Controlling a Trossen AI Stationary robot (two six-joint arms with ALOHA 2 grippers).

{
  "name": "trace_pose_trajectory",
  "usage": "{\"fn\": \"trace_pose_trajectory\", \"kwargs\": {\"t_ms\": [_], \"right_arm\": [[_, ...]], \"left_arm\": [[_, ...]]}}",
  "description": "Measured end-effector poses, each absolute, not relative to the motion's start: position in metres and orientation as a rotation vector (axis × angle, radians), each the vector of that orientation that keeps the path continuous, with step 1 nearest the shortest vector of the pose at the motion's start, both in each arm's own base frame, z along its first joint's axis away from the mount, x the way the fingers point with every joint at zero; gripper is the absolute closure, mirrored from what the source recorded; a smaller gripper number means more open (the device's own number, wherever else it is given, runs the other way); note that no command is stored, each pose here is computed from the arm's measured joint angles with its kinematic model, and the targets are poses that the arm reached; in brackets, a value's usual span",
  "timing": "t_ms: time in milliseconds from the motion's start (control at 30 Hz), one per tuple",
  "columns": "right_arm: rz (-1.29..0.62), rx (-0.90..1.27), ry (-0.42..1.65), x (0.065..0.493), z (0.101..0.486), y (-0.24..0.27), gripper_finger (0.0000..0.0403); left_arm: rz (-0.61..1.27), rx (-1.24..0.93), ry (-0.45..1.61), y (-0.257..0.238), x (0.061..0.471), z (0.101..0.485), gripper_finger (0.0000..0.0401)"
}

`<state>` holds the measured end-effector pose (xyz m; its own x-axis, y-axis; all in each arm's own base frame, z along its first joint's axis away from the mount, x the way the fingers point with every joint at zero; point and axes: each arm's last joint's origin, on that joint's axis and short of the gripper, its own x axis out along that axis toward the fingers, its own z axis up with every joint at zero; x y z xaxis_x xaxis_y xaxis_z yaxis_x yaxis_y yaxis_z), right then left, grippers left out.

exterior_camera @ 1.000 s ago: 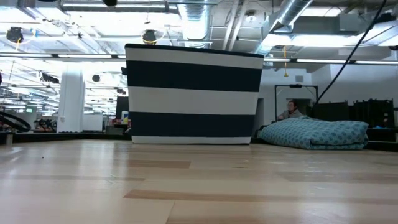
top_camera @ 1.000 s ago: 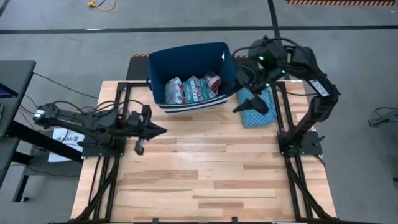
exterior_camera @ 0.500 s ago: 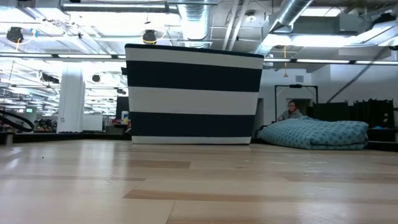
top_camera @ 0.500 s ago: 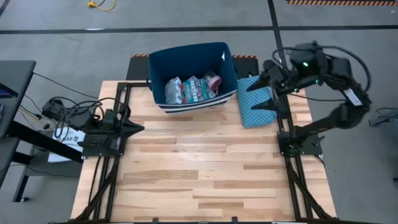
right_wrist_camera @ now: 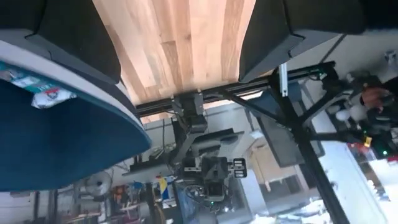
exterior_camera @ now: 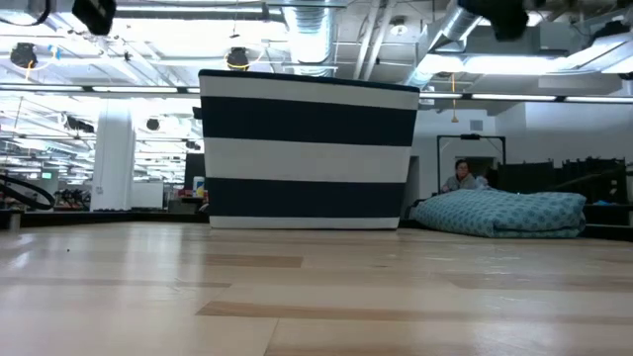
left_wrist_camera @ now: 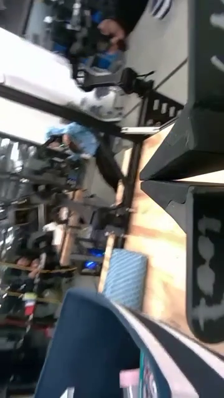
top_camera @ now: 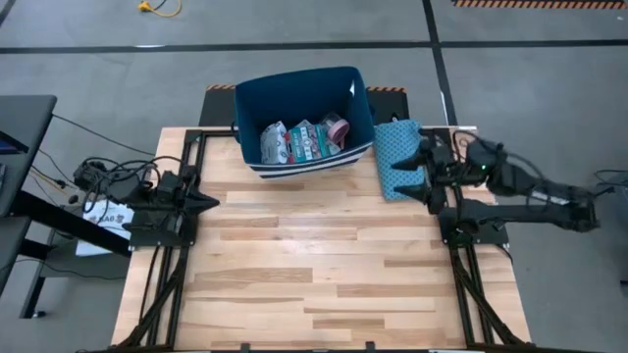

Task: Pack medical supplies into shirt
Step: Return to Home Position

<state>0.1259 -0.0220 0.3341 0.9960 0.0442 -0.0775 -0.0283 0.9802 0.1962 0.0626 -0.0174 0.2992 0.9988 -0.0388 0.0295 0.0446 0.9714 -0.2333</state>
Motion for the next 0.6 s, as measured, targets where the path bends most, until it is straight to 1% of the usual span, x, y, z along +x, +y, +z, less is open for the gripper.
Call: {"fn": "trace_pose_trajectory", "kwargs": {"t_ms": [67, 267, 433, 533, 600], "right_arm": [[0.020, 0.199, 0.060, 0.118, 0.319, -0.021, 0.0085], [-0.045, 0.229, -0.020, 0.085, 0.288, -0.015, 0.0085], [-0.040, 0.251, -0.086, 0.065, 0.262, -0.010, 0.0085], [-0.038, 0.274, -0.066, 0.065, 0.244, -0.010, 0.0085], [-0.049, 0.294, 0.005, 0.069, 0.233, -0.011, 0.0085]], "left_arm": [[-0.027, -0.250, -0.052, -0.014, 0.057, 0.294, 0.0401], [-0.024, -0.301, -0.150, -0.010, 0.049, 0.273, 0.0401], [-0.033, -0.299, -0.139, -0.017, 0.063, 0.253, 0.0401], [-0.035, -0.324, -0.129, -0.021, 0.071, 0.233, 0.0401], [-0.045, -0.357, -0.153, -0.024, 0.077, 0.222, 0.0401]]}}
